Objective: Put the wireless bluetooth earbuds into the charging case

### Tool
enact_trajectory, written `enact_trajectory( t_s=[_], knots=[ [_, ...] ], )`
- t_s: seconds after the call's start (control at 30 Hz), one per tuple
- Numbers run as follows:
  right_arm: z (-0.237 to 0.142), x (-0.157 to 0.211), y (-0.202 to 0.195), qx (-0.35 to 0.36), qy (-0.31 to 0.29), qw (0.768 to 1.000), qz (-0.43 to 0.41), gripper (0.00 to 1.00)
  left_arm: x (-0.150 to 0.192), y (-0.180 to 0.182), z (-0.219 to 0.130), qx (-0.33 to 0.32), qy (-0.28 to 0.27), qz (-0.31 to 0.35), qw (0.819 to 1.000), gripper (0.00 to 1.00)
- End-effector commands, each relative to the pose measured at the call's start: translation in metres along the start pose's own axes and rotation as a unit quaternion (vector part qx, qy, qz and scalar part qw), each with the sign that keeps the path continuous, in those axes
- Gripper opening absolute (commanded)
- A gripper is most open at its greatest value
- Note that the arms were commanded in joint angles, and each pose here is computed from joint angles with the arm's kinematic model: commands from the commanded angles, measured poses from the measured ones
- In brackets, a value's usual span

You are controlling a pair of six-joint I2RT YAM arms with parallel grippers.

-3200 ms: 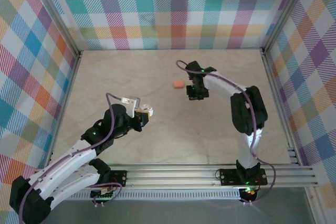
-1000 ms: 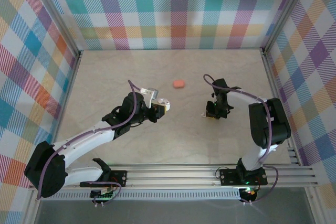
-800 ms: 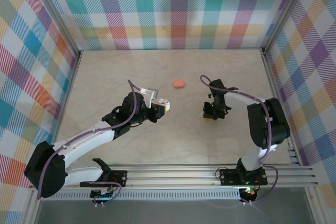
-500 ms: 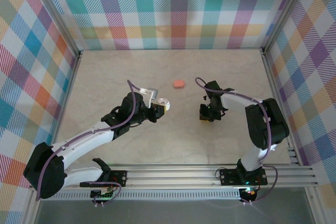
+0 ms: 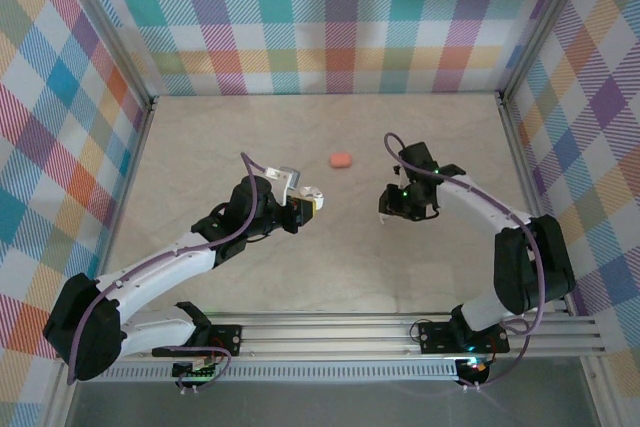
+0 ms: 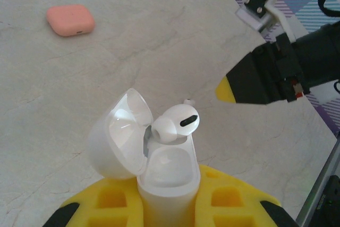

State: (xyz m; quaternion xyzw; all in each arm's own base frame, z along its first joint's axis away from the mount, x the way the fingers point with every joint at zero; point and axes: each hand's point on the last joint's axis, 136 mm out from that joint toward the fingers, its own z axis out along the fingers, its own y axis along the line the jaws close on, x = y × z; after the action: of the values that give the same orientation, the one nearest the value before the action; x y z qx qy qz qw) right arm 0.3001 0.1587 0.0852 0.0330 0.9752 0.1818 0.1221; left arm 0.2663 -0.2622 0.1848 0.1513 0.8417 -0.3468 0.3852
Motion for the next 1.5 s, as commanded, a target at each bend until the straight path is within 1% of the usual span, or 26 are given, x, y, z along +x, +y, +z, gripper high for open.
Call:
enact_trajectory(
  t_s=[0.0, 0.13, 0.37, 0.6, 0.8, 1.07, 1.4, 1.47],
  knots=[
    [0.003, -0.009, -0.003, 0.015, 0.012, 1.000, -0.008, 0.39, -0.013, -0.015, -0.003, 0.019, -0.018, 0.005, 1.000, 0.00],
    [0.017, -0.011, -0.006, 0.026, 0.037, 0.999, -0.008, 0.45, -0.014, -0.016, 0.000, 0.020, -0.017, 0.007, 1.000, 0.00],
    [0.034, -0.015, -0.010, 0.043, 0.061, 0.997, -0.006, 0.45, -0.013, -0.014, 0.003, 0.016, -0.012, 0.008, 1.000, 0.00],
    [0.044, -0.010, -0.014, 0.050, 0.079, 0.996, 0.002, 0.48, -0.013, -0.013, 0.004, 0.013, -0.010, 0.009, 1.000, 0.00],
    [0.051, -0.004, -0.015, 0.053, 0.093, 0.994, 0.003, 0.45, -0.011, -0.012, 0.007, 0.013, -0.005, 0.009, 1.000, 0.00],
    [0.058, 0.000, -0.015, 0.059, 0.103, 0.993, -0.003, 0.43, -0.012, -0.013, 0.008, 0.013, -0.001, 0.012, 1.000, 0.00],
    [0.065, 0.004, -0.014, 0.064, 0.115, 0.991, -0.008, 0.32, -0.012, -0.013, 0.004, 0.010, -0.003, 0.012, 1.000, 0.00],
    [0.065, 0.004, -0.014, 0.064, 0.116, 0.991, -0.008, 0.32, -0.013, -0.013, 0.003, 0.010, -0.003, 0.013, 1.000, 0.00]
  ],
)
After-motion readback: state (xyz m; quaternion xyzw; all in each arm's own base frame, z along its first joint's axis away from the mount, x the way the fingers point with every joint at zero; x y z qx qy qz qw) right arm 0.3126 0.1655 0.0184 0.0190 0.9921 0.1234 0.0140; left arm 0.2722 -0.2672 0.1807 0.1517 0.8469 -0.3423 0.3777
